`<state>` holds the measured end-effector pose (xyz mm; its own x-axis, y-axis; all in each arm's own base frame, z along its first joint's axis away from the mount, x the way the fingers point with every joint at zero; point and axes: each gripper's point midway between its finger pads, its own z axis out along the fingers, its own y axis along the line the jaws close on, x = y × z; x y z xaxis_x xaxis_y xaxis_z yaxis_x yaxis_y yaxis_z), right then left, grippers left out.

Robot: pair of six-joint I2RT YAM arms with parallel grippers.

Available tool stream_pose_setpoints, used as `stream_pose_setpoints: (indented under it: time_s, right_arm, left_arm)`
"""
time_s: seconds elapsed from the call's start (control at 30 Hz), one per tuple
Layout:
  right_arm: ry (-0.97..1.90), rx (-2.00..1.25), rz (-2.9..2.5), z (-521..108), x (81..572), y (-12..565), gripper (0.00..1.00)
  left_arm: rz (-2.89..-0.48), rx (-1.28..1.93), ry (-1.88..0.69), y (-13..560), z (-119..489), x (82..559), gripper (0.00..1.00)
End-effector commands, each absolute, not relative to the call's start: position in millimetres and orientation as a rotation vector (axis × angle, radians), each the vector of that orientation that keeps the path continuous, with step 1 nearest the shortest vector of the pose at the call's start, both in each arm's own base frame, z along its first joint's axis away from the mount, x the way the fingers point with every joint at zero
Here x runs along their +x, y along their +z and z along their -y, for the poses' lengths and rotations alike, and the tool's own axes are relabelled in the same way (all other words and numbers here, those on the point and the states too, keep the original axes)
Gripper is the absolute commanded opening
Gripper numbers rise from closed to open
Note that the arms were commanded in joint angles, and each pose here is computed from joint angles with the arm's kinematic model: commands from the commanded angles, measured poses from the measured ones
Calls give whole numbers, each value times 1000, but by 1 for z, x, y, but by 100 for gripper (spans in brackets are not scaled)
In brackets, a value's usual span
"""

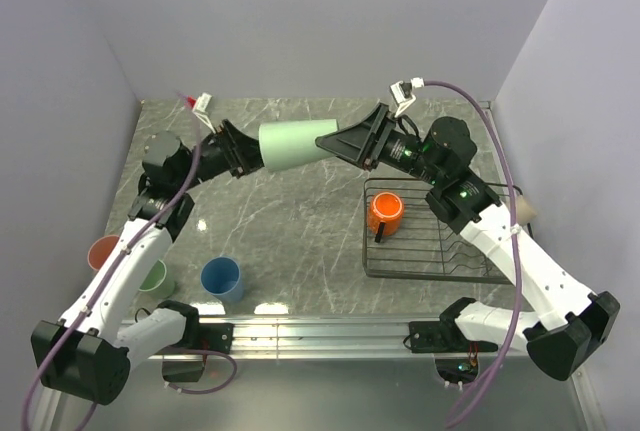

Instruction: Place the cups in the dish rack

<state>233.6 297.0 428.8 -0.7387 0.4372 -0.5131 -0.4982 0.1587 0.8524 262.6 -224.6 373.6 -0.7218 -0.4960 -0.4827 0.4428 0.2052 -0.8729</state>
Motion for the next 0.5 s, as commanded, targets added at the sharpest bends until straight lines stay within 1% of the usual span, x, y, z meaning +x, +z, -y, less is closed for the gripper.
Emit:
stream_pose_setpoints:
  time_s: [0.0, 0.03, 0.07, 0.13, 0.2, 0.3, 0.33, 0.4, 0.43, 0.47]
  right_arm:
    - [1665, -121, -1560, -280, 220, 474, 0]
    - [1644, -104, -1568, -274, 224, 472, 0]
    - [1632, -95, -1568, -270, 225, 473, 0]
    - [1581, -83, -1583, -257, 225, 471, 0]
    - [1507, -61, -1557, -236, 231, 474, 0]
    - [1386, -11, -1596, -205, 236, 462, 0]
    - [1342, 26, -1648, -197, 238, 450, 0]
    - [1176, 68, -1658, -171, 245, 445, 0]
    - [1096, 117, -1746, -161, 242, 429, 0]
    - [928, 170, -1774, -141, 255, 416, 0]
  left_arm:
    - [-1982, -143, -1807, 361, 232, 230, 69]
    - [-2010, -172, -1786, 355, 231, 231, 73]
    - [-2018, -180, -1770, 354, 230, 232, 79]
    - [-2055, -193, -1703, 344, 226, 234, 83]
    - [-2070, -198, -1657, 340, 224, 236, 84]
    - [-2123, -232, -1562, 323, 217, 239, 86]
    - [-2169, -266, -1539, 314, 215, 236, 87]
    - [-2195, -287, -1440, 302, 208, 242, 86]
    - [-2218, -307, -1402, 296, 204, 243, 86]
    - [-2277, -349, -1305, 282, 196, 242, 86]
